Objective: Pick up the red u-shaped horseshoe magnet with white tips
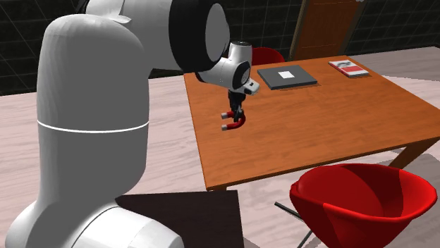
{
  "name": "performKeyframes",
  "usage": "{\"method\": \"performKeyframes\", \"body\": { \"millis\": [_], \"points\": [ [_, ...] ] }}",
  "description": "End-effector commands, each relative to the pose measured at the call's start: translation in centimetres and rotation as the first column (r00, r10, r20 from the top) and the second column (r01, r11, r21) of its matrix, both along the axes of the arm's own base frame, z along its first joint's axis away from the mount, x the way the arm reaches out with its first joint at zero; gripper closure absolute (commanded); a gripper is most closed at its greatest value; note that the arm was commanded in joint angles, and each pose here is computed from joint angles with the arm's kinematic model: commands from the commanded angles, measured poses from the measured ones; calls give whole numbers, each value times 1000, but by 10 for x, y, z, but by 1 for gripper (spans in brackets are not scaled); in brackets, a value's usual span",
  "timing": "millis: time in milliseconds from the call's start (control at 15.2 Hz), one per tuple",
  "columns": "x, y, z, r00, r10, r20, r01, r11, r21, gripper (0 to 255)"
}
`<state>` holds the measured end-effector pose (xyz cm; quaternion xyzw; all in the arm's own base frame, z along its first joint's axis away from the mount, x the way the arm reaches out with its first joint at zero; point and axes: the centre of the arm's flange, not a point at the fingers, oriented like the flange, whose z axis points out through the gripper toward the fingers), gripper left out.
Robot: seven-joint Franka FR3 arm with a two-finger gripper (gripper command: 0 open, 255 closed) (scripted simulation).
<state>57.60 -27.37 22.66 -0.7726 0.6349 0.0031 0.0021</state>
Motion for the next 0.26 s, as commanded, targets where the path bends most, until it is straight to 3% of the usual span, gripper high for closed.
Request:
{"method": "performKeyframes", "body": {
  "millis": [0,198],
  "points": [
    [-1,0,11,1000,0,0,0,1000,0,255],
    [-1,0,17,1000,0,0,0,1000,0,255]
  ]
}}
